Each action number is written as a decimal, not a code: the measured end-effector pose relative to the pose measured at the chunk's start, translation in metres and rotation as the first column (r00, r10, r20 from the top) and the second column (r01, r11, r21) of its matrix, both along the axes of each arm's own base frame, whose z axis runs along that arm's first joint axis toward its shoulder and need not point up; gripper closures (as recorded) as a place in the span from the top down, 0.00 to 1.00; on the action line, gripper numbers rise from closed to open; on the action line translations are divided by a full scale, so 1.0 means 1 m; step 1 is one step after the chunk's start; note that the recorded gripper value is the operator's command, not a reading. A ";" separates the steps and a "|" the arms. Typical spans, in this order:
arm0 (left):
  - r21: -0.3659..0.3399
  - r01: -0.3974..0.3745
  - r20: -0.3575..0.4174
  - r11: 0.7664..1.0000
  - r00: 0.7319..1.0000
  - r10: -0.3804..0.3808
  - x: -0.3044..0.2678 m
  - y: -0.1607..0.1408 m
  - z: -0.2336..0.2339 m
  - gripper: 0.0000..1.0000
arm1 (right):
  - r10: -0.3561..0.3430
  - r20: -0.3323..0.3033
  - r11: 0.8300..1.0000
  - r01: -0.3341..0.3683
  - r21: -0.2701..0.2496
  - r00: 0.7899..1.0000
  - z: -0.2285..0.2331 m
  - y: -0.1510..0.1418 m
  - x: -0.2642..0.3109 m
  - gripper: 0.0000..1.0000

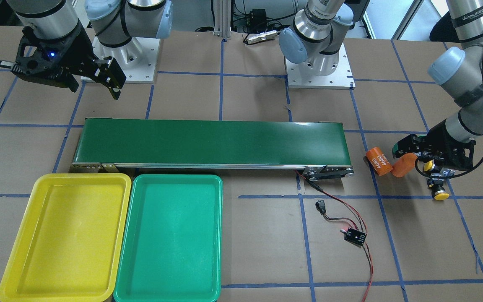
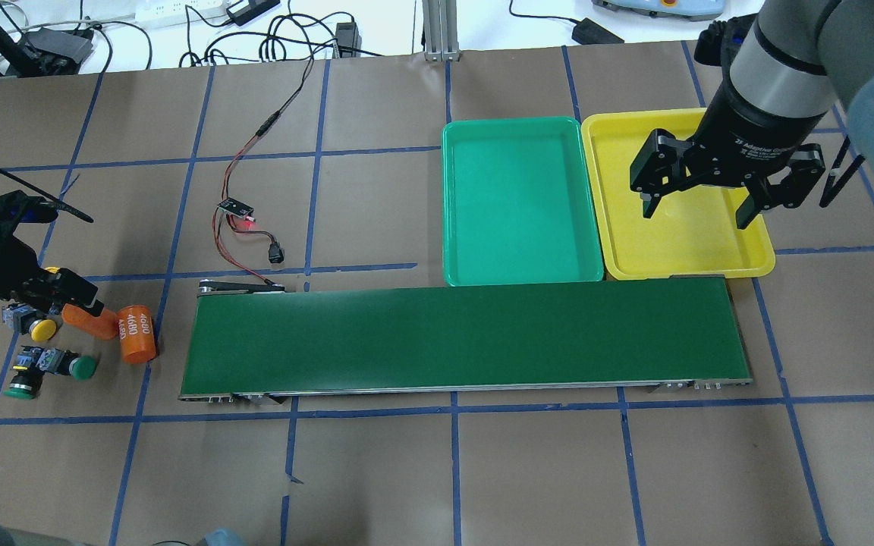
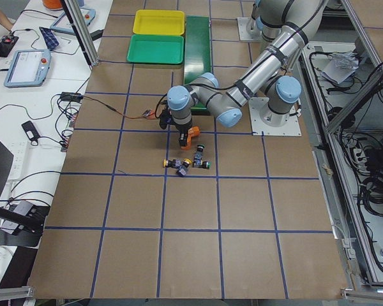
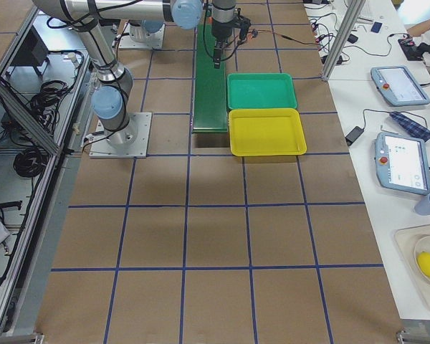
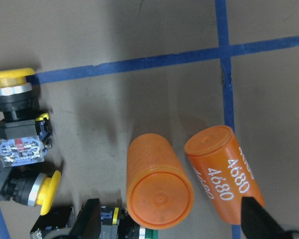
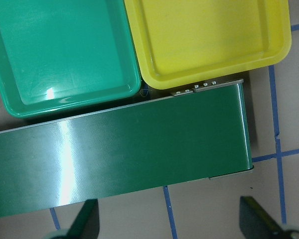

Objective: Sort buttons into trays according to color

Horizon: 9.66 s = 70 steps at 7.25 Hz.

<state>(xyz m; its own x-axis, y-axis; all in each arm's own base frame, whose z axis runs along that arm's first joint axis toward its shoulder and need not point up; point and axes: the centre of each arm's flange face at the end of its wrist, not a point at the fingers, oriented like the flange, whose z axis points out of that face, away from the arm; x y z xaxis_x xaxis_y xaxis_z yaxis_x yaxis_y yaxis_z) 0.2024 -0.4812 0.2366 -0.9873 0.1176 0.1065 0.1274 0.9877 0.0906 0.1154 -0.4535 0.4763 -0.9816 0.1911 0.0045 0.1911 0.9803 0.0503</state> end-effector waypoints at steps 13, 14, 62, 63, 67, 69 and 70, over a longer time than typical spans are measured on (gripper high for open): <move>0.042 -0.035 0.021 0.999 0.999 0.034 -0.130 0.002 0.081 0.42 | 0.000 -0.003 1.000 0.000 0.000 1.000 0.000 0.001 0.000 1.00; 0.046 -0.052 0.023 0.998 0.998 0.051 -0.159 0.010 0.089 0.42 | 0.001 -0.003 1.000 -0.001 -0.001 1.000 0.000 0.001 0.000 1.00; -0.031 0.934 -0.099 0.357 0.352 -0.931 -0.270 0.013 0.040 0.31 | 0.006 -0.057 1.000 -0.005 0.026 0.998 -0.015 0.012 -0.005 1.00; -0.016 0.954 -0.050 0.300 0.299 -0.953 -0.287 0.025 0.032 0.35 | 0.007 -0.058 1.000 -0.005 0.027 0.998 -0.015 0.012 -0.005 1.00; 0.015 0.949 -0.032 0.314 0.314 -0.949 -0.301 0.049 0.018 1.00 | 0.008 -0.057 1.000 -0.006 0.023 0.998 -0.014 0.013 -0.005 1.00; 0.015 0.927 -0.019 0.374 0.374 -0.927 -0.295 0.051 0.015 1.00 | 0.009 -0.058 1.000 -0.007 0.025 0.998 -0.014 0.013 -0.005 1.00; 0.006 0.915 0.005 0.404 0.404 -0.915 -0.285 0.046 0.018 1.00 | 0.009 -0.058 1.000 -0.007 0.025 0.998 -0.014 0.014 -0.005 1.00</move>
<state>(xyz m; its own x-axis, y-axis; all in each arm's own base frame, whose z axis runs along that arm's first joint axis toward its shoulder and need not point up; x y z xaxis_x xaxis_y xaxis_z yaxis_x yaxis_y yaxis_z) -0.0829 -0.4355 0.2545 -0.2918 0.9510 0.1024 0.9544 0.2823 0.0975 0.1103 -0.4400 0.4621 -0.9810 0.1823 0.0660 0.1864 0.9804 0.0636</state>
